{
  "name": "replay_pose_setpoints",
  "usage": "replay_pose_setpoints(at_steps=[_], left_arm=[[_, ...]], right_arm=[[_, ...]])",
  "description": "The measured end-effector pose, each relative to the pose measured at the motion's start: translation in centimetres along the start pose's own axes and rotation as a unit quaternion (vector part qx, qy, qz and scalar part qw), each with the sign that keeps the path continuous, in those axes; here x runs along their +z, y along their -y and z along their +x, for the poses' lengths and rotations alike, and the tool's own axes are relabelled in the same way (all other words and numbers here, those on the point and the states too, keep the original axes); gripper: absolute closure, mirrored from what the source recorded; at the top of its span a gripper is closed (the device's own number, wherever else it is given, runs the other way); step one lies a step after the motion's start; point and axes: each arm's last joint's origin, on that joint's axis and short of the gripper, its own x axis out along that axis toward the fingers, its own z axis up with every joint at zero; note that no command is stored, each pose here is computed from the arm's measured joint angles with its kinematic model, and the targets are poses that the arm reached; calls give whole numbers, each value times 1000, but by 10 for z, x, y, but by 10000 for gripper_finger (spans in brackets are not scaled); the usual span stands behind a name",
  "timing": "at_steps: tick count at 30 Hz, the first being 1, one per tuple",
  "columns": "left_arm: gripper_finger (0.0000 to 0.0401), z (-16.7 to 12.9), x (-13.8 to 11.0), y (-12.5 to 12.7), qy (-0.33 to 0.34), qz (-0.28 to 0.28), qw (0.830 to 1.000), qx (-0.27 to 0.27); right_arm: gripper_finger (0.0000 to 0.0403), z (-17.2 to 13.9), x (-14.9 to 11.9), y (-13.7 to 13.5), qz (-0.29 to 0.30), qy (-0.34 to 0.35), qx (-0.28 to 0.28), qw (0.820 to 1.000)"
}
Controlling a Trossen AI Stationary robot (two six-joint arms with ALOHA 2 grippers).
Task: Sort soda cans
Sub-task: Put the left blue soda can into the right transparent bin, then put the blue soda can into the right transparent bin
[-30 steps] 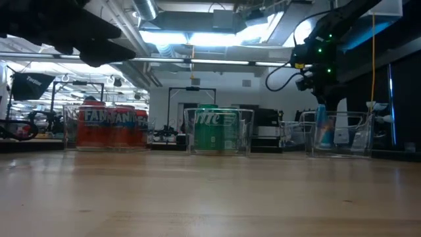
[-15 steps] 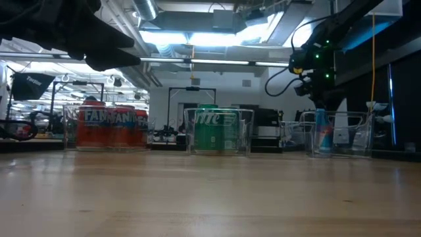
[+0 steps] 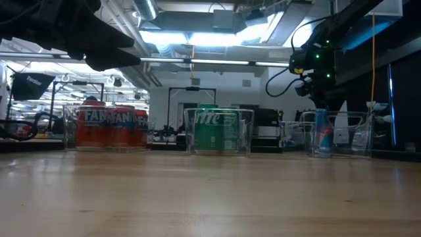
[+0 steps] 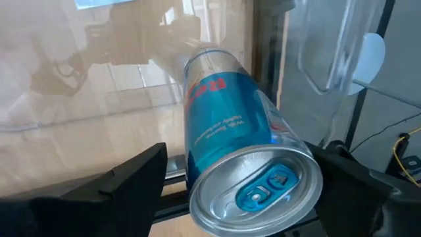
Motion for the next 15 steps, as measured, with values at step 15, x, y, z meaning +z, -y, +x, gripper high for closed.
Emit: replay_pose_setpoints(at_steps=[15], left_arm=[[26, 0, 0, 0, 0, -2, 1000, 0]], right_arm=[[70, -26, 0, 12, -2, 7, -9, 1000]])
